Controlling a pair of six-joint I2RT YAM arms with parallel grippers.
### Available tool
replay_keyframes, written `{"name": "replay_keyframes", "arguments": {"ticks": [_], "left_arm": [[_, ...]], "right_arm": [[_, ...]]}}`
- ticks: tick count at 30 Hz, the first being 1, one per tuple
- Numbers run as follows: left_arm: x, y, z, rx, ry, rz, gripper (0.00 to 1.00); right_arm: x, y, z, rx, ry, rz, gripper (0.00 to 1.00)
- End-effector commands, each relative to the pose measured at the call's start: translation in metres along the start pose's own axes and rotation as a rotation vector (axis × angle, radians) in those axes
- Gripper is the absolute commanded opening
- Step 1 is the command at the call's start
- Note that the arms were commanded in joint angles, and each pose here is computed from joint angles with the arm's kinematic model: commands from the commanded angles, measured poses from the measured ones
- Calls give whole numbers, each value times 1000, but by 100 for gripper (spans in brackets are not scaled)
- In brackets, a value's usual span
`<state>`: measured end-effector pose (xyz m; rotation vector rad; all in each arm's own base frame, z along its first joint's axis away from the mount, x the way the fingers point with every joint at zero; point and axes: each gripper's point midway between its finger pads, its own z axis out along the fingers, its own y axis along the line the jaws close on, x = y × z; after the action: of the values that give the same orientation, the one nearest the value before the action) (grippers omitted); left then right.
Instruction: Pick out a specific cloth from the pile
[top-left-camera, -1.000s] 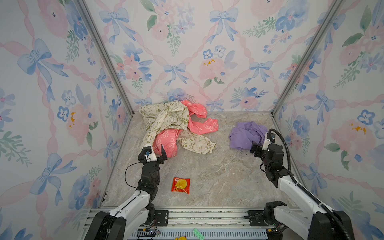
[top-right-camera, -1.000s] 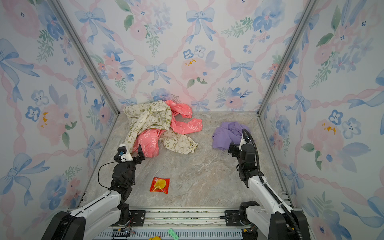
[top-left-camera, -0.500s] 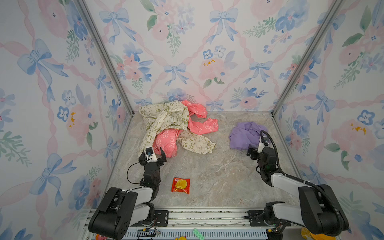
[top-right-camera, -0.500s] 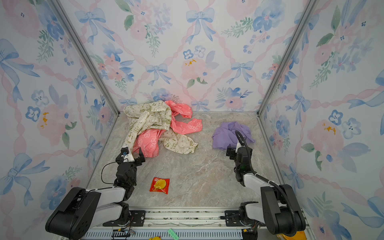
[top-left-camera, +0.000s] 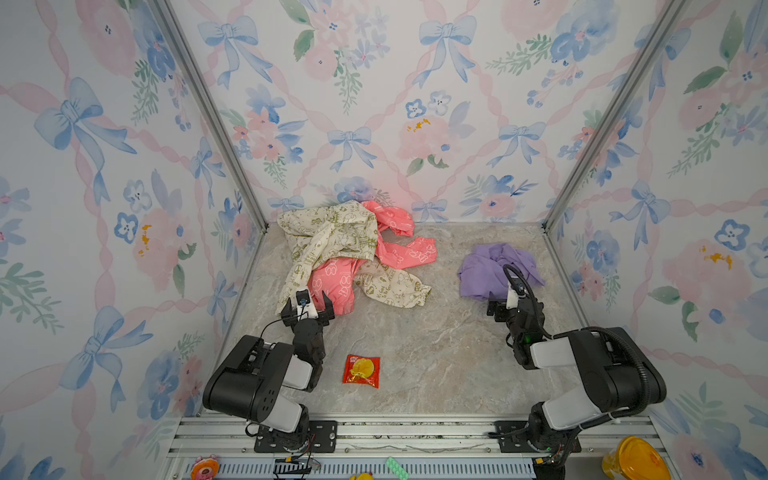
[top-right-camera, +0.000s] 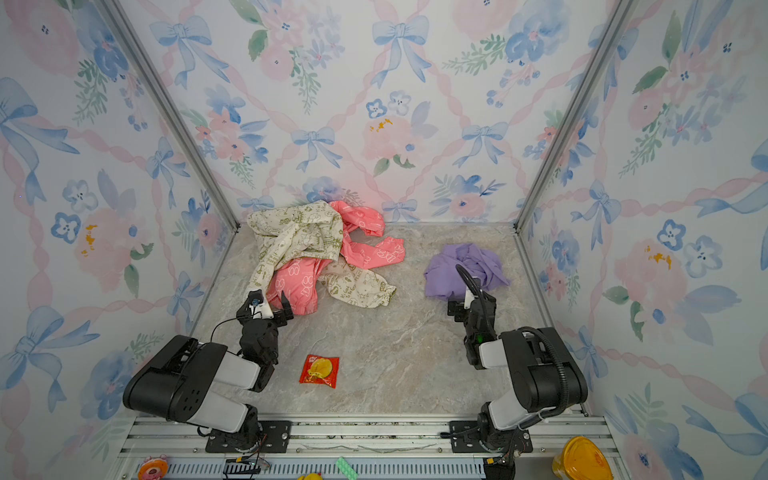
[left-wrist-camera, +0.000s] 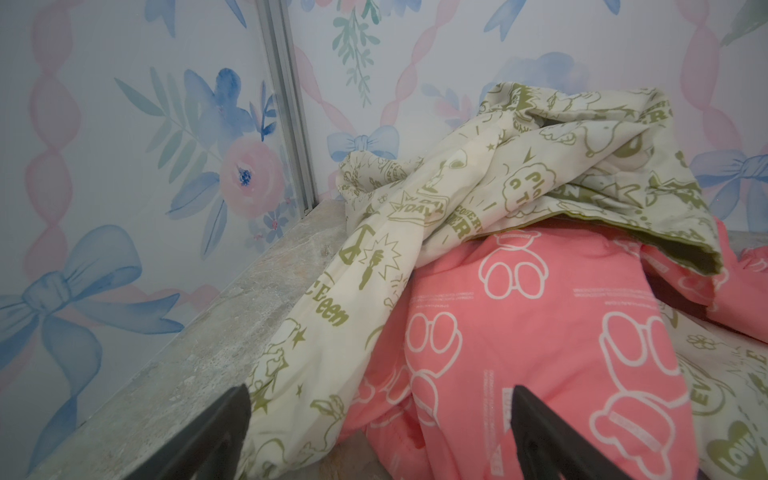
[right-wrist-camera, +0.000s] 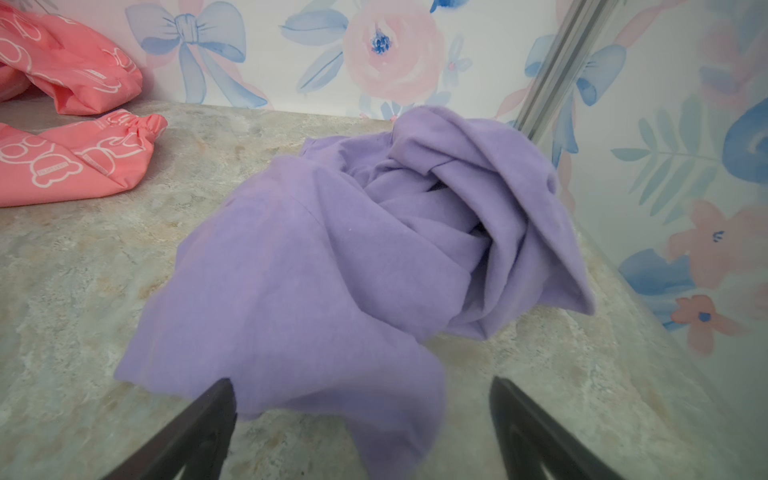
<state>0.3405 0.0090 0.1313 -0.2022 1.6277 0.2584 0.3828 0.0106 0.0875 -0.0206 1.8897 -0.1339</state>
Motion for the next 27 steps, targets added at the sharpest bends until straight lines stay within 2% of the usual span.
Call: {"name": "replay_keyframes", "arguments": {"ticks": [1, 13, 15, 27], "left_arm": [[-16, 2, 3, -14, -55, -10, 98], [-5, 2, 4, -2, -28, -15, 98], [-12, -4, 3, 10, -73, 10, 98], [-7, -3, 8, 11, -42, 1, 98]], "right_arm": [[-16, 2, 6, -20, -27, 2, 97], [-15, -5, 10, 3, -5, 25, 97], [-15, -5, 10, 2, -6, 25, 97], [-15, -5, 10, 2, -3, 27, 97]]}}
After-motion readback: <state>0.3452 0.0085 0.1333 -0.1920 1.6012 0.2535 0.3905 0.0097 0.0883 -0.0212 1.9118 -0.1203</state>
